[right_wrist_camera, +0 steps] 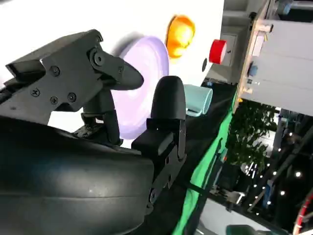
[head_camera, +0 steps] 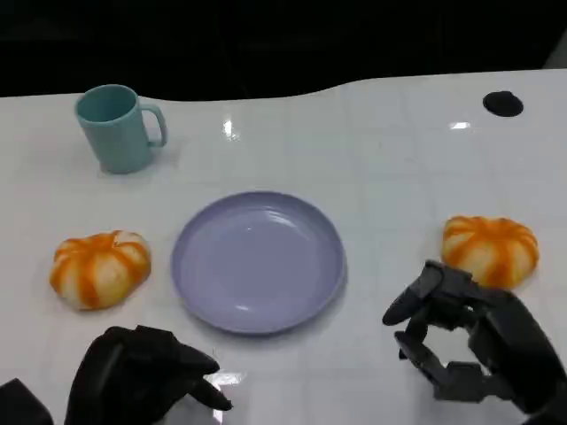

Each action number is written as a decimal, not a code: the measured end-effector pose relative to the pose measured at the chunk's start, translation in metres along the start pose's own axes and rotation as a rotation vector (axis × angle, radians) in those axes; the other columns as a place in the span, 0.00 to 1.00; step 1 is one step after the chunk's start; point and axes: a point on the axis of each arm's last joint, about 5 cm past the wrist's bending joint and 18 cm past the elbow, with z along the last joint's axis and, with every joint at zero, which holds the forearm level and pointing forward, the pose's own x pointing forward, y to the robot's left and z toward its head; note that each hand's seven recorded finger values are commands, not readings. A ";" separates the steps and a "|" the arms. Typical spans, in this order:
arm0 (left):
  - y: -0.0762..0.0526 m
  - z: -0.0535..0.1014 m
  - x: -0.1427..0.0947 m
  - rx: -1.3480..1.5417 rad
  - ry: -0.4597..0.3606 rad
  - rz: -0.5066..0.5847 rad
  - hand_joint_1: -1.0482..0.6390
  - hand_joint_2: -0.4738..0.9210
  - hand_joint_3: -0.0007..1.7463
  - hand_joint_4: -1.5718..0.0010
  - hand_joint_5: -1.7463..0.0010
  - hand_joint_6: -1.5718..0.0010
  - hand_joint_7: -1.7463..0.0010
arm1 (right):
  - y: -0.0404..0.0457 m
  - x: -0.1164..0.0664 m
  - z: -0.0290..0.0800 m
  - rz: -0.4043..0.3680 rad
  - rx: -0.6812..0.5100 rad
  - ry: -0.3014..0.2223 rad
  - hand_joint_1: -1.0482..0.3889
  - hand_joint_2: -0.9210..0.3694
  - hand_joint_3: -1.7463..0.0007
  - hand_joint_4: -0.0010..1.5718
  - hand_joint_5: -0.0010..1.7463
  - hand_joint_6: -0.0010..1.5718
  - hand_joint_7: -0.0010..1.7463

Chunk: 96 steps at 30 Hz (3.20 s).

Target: Grasp the bread from the table and place it into the plate.

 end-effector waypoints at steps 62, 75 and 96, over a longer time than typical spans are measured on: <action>-0.003 0.000 0.002 0.014 -0.004 0.008 0.00 0.90 0.00 0.00 0.79 0.00 0.93 | -0.0463 0.061 -0.011 0.181 -1.399 0.311 0.45 0.11 1.00 0.11 0.18 0.27 0.00; -0.003 0.000 0.002 0.013 -0.002 0.009 0.00 0.89 0.00 0.00 0.79 0.00 0.93 | -0.0498 0.067 -0.029 0.191 -1.401 0.368 0.48 0.07 0.99 0.22 0.11 0.29 0.00; -0.003 0.000 0.002 0.010 -0.003 0.012 0.00 0.90 0.00 0.00 0.80 0.00 0.93 | -0.0496 0.066 -0.055 0.007 -1.291 0.106 0.70 0.07 0.99 0.57 1.00 0.54 0.85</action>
